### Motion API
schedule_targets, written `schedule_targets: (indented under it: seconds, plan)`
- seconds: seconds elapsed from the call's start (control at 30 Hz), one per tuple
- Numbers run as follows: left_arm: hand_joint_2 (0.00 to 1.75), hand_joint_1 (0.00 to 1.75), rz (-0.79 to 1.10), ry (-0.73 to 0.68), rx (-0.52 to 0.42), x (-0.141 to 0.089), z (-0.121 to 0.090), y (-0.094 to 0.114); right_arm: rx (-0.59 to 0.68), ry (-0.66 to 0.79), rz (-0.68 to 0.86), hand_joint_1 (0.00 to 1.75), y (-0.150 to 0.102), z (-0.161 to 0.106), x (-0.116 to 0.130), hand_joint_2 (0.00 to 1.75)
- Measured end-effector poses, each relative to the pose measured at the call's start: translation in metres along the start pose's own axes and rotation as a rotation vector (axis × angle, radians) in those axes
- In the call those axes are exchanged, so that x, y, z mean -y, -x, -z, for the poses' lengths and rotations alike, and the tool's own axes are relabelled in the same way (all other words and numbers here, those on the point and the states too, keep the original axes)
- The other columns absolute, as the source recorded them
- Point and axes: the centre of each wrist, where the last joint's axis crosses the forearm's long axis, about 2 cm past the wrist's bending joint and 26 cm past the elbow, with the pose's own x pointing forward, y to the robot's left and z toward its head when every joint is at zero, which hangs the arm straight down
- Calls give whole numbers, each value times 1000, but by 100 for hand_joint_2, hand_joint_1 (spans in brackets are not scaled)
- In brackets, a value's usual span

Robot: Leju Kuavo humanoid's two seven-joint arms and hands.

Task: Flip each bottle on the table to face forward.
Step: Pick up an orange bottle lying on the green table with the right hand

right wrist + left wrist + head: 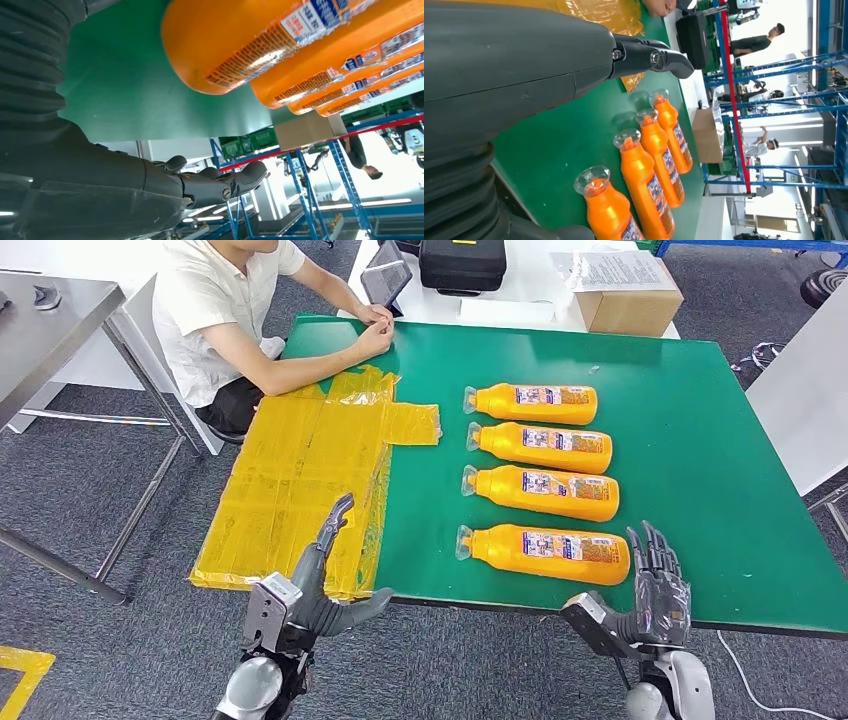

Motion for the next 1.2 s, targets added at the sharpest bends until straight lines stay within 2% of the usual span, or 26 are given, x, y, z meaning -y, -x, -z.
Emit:
schedule_targets:
  seconds: [0.23,0.53,0.83,1.07,1.2]
  plan:
    - [175,0,-2,18,-1,4,3,1,-5,-27,5,0,5,12,-6,175]
    - [175,0,-7,47,14,9,13,-2,25,-86,-25,0,-1,32,-21,175]
    - [175,0,-20,53,2,13,17,-2,48,-190,-30,0,-14,45,-35,175]
    - [175,0,-24,54,-13,13,17,-2,20,-289,-74,1,-11,55,-39,175]
    - [175,0,-29,52,-18,13,17,-2,-3,-351,-97,175,-9,62,-39,175]
